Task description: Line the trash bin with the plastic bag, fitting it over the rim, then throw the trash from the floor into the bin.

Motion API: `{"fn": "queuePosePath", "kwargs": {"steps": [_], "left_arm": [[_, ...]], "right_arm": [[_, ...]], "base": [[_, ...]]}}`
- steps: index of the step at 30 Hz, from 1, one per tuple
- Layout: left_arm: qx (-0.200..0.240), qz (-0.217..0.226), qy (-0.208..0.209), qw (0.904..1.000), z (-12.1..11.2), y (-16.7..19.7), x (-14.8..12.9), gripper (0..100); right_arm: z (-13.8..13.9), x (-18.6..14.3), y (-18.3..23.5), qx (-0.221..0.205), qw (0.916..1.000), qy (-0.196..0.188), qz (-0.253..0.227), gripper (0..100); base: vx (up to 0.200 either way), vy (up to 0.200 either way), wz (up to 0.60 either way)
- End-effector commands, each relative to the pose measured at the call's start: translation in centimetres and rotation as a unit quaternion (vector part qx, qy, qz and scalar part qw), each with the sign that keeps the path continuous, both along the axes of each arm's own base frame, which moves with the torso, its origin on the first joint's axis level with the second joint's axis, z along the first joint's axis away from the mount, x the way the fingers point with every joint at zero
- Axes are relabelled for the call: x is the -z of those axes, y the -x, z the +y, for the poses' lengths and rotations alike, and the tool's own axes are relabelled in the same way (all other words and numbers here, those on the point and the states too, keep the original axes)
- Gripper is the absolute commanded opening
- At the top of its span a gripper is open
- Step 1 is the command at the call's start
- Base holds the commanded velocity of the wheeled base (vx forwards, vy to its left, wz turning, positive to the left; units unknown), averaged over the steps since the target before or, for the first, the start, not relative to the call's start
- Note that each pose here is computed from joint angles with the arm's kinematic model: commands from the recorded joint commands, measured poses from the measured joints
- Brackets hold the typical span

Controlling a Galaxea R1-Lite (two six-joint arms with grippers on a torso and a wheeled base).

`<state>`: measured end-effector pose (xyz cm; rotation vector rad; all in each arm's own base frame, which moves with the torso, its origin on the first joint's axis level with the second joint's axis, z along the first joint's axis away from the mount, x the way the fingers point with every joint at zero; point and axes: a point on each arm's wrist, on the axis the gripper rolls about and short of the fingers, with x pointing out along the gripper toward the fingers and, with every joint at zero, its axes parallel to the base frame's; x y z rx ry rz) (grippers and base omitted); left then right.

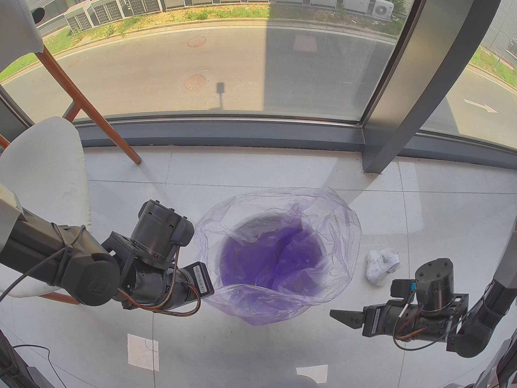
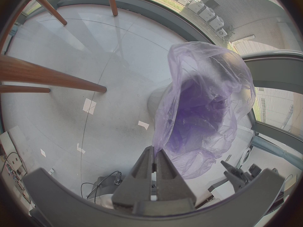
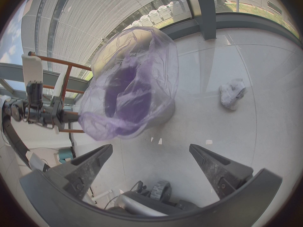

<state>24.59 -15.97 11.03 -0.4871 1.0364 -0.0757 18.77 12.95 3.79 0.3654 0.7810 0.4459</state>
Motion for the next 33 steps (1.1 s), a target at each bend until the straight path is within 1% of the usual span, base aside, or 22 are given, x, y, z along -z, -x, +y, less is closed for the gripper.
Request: {"fn": "queuePosePath", "kwargs": {"steps": [1,6,10,16,17,19,21,24,29,31,33], "left_arm": [[0.001,0.002,0.000,1.0000,0.1,0.6,-0.1,0],[0.003,0.000,-0.001,1.0000,0.1,0.8,-0.2,0],[0.003,0.001,0.000,1.0000,0.1,0.8,-0.2,0],[0.003,0.007,-0.005,1.0000,0.3,1.1,0.2,0],[0.002,0.009,-0.007,0.9999,0.4,1.2,0.3,0],[0.003,0.011,-0.009,0.9999,0.5,1.3,0.4,0],[0.002,0.017,-0.014,0.9997,0.7,1.6,0.8,0],[0.003,0.020,-0.016,0.9997,0.8,1.8,0.9,0],[0.006,0.032,-0.027,0.9991,1.1,2.2,1.6,0],[0.005,0.037,-0.033,0.9987,1.2,2.4,1.9,0],[0.006,0.039,-0.037,0.9985,1.1,2.3,2.1,0]], "right_arm": [[1.5,0.5,-2.5,0.019,0.9996,-0.019,-0.003,100],[3.0,0.2,-4.7,0.026,0.9986,-0.038,-0.027,100],[3.6,1.0,-5.4,0.034,0.9986,-0.030,-0.026,100],[3.5,1.3,-5.7,0.042,0.9985,-0.026,-0.024,100],[3.5,1.3,-5.8,0.043,0.9984,-0.027,-0.026,0],[3.5,1.2,-6.1,0.047,0.9981,-0.028,-0.029,0],[3.6,0.6,-6.7,0.056,0.9963,-0.042,-0.052,0],[3.7,0.4,-6.9,0.056,0.9956,-0.047,-0.059,0],[3.5,0.3,-6.4,0.054,0.9959,-0.044,-0.056,0],[3.1,0.8,-5.5,0.049,0.9972,-0.033,-0.047,0],[2.8,1.0,-4.8,0.045,0.9975,-0.029,-0.045,0]], "base": [[0.000,0.000,0.00],[0.000,0.000,0.00],[0.000,0.000,0.00],[0.000,0.000,0.00],[0.000,0.000,0.00],[0.000,0.000,0.00],[0.000,0.000,0.00],[0.000,0.000,0.00],[0.000,0.000,0.00],[0.000,0.000,0.00],[0.000,0.000,0.00]]}}
